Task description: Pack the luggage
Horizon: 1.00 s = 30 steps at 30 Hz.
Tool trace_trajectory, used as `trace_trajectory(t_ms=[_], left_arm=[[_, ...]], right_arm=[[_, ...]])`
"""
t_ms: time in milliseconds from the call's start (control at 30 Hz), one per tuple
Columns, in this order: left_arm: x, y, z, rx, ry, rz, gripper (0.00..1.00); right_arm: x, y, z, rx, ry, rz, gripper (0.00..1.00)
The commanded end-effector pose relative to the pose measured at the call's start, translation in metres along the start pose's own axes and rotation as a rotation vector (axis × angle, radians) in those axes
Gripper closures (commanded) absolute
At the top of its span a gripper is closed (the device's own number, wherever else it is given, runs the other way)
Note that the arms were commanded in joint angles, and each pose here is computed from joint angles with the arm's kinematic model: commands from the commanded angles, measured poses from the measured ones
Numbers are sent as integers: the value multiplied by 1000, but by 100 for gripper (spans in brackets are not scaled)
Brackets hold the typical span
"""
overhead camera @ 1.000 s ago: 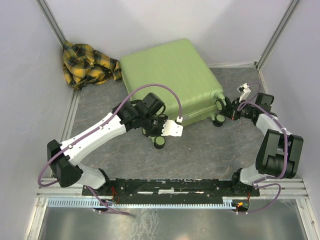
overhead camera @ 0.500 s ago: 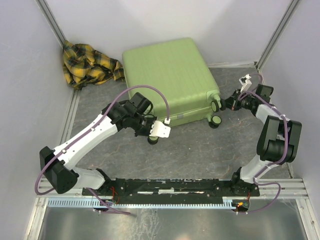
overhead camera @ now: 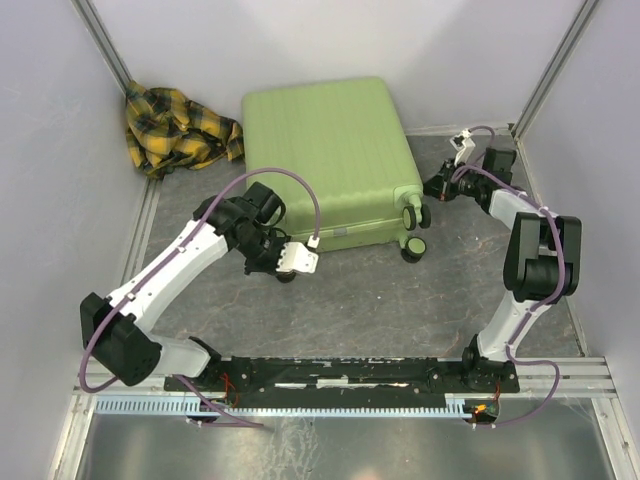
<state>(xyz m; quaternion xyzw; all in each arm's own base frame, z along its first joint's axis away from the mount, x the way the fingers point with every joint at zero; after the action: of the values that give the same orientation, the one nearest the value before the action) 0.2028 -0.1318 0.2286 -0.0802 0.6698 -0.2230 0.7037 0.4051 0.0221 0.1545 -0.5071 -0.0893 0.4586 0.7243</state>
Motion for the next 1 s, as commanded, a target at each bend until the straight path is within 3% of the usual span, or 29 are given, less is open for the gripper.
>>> trace_trajectory(t_ms=[0,133,233,500,633,733,967], left_arm=[[-31,-6,-11,2,14,-70,83],[-56,-31,-5,-88,-95,-251,56],[-78,-50,8,-213,-209,-382,48],[-122,-70,73,-515,-405,-616,38],[-131,-70,111,-686,-473,-676,29],[-137,-67,145,-826,-578,-670,27],[-131,-62,242,-920,-792,-627,23]], right_arm=[[12,-30,17,-163,13,-97,98],[28,-13,44,-155,-45,-70,98],[36,1,60,-163,-73,-47,98],[51,25,108,-139,-159,-11,98],[53,40,134,-146,-200,11,98],[56,55,154,-162,-218,37,98],[72,72,177,-167,-176,6,98]])
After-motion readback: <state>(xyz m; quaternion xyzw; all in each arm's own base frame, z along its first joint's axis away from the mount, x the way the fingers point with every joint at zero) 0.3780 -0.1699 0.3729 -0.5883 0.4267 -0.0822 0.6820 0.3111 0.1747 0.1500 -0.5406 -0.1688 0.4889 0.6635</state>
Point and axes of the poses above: each gripper's point midway between its finger pads, its own x axis out along the fingers, its own z axis along the line the jaws close on, y = z × x, the point moved 8 cm from there along -x, back along the fingers, and after that the axes turned 3 degrees about -x, right-handed, at the moved point
